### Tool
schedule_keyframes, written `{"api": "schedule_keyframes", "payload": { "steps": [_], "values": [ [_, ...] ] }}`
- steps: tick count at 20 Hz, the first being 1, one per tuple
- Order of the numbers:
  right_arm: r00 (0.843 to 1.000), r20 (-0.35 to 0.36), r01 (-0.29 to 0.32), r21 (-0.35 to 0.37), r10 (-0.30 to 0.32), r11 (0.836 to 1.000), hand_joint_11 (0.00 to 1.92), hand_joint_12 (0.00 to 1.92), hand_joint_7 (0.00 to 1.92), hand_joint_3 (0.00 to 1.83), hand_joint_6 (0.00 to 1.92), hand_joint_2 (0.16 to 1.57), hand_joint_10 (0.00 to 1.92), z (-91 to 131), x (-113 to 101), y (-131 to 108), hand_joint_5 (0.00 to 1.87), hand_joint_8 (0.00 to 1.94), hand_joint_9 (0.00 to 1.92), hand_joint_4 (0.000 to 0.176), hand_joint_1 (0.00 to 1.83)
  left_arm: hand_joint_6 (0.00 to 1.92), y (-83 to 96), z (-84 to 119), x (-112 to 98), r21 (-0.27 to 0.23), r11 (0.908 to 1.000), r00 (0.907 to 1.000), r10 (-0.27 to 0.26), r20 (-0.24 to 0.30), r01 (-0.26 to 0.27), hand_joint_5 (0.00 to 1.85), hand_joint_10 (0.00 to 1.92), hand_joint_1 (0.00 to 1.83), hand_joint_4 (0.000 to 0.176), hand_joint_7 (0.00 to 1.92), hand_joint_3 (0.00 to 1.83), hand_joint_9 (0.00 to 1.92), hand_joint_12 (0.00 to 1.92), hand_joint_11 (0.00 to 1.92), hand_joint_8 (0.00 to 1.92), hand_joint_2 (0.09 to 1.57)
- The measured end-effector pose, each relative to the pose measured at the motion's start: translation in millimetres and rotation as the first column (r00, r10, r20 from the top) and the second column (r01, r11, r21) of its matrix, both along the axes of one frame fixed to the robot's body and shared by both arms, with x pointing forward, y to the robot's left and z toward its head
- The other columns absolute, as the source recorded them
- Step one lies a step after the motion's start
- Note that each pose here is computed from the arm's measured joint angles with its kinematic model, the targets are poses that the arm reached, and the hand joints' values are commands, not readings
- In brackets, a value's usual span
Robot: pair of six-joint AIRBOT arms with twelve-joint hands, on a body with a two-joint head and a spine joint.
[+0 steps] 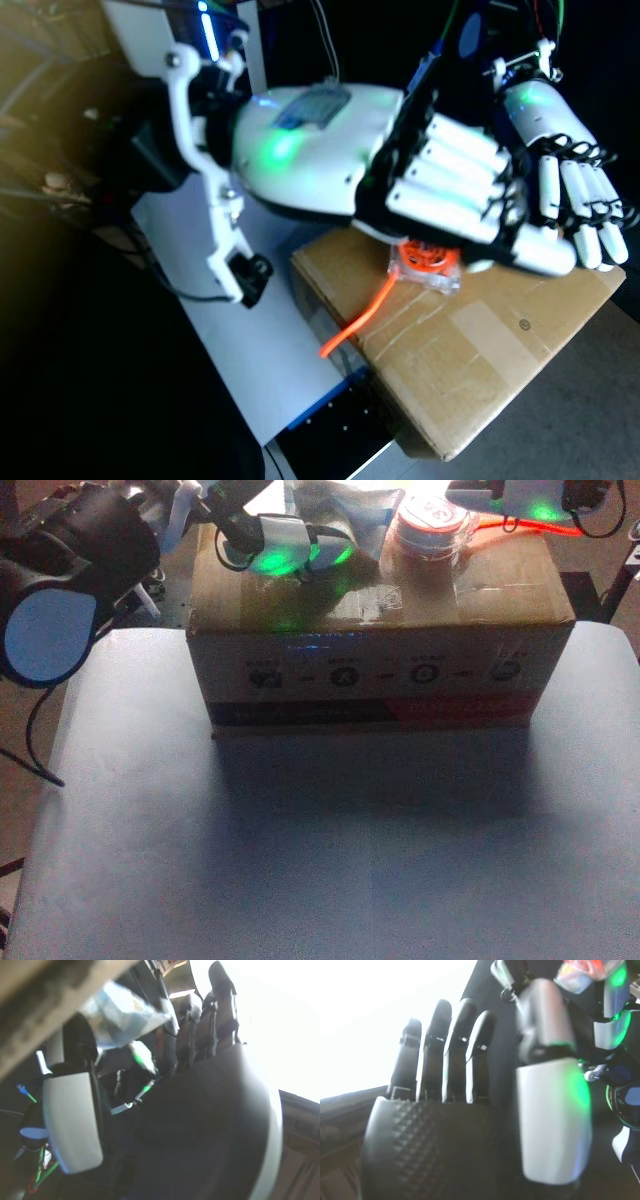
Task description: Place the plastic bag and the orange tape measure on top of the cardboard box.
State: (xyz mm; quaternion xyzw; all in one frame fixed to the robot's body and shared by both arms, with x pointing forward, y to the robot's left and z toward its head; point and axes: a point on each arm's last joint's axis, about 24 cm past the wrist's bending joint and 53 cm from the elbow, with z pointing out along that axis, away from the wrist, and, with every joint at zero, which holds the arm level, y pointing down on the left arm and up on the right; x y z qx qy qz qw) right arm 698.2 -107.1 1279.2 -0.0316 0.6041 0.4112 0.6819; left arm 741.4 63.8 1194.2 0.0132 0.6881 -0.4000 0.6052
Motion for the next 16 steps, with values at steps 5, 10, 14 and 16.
{"api": "schedule_keyframes", "payload": {
  "steps": [5,10,14,16],
  "values": [
    [1.000,0.010,-0.014,0.013,0.014,1.000,0.14,1.74,0.39,0.01,0.82,1.02,1.13,4.5,-8.0,4.2,0.33,0.81,0.27,0.000,1.02,0.00,5.8,1.1,-11.4,0.007,0.9999,1.0000,-0.009,0.002,0.009,0.25,0.00,0.98,0.011,0.05,0.00,0.00,0.50,0.00,0.00,0.96],
    [0.998,0.055,0.002,0.034,-0.004,0.999,0.08,1.92,0.28,0.00,0.68,0.99,1.42,16.0,-24.1,-13.6,0.35,1.13,0.20,0.000,1.07,0.00,21.8,33.2,-32.5,-0.026,0.9996,0.9960,-0.011,0.089,0.013,0.25,0.01,0.90,0.022,0.10,0.00,0.04,0.23,0.00,0.00,0.98],
    [0.994,0.108,0.013,0.060,-0.019,0.998,0.15,1.92,0.24,0.00,1.06,0.99,1.46,27.2,-47.2,-30.6,0.18,1.21,0.19,0.000,0.93,0.01,35.6,68.5,-56.8,-0.087,0.9960,0.9819,-0.004,0.189,0.020,0.32,0.04,0.81,0.024,0.20,0.00,0.14,0.85,0.00,0.01,0.97],
    [0.988,0.148,0.025,0.074,-0.036,0.997,0.14,1.89,0.30,0.00,0.91,0.97,1.24,32.5,-60.0,-43.5,0.25,0.96,0.24,0.000,0.89,0.01,49.9,83.4,-67.7,-0.117,0.9931,0.9701,0.017,0.242,0.011,0.33,0.03,0.80,0.049,0.20,0.00,0.15,0.88,0.00,0.01,0.95]
  ]
}}
